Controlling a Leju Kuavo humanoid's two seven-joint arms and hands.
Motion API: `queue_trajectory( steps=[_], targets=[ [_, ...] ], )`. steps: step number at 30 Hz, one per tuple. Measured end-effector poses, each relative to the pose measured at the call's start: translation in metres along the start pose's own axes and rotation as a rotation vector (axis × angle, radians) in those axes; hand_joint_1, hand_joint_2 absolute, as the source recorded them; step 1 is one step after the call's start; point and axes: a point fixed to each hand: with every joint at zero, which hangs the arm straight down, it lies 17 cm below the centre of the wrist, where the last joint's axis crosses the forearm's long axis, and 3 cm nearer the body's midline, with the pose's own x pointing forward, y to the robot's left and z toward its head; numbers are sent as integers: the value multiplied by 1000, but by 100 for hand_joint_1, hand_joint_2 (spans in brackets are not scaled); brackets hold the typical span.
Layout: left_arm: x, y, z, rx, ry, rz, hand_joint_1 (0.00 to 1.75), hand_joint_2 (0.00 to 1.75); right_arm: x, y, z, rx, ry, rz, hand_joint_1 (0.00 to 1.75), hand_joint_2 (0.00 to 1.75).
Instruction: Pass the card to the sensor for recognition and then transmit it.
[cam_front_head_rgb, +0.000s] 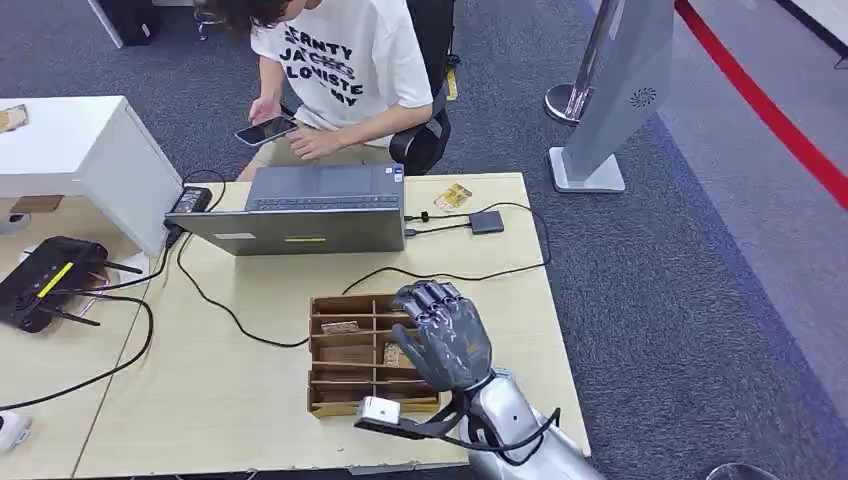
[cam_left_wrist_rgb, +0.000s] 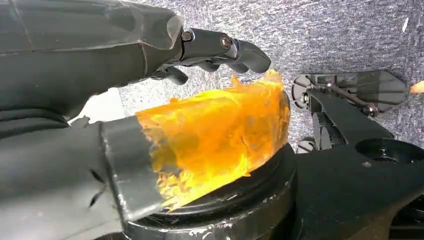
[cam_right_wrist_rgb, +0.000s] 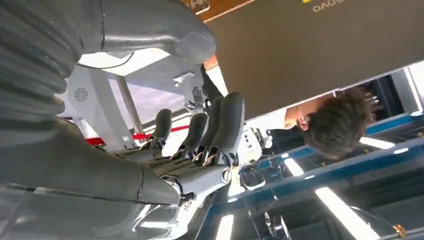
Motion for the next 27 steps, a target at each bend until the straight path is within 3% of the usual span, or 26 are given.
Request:
queue_trajectory(
  steps=[27],
  targets=[
    [0, -1, 0, -4, 1, -7, 0, 0, -19, 27, -4, 120, 34, 21, 80, 175]
  ],
)
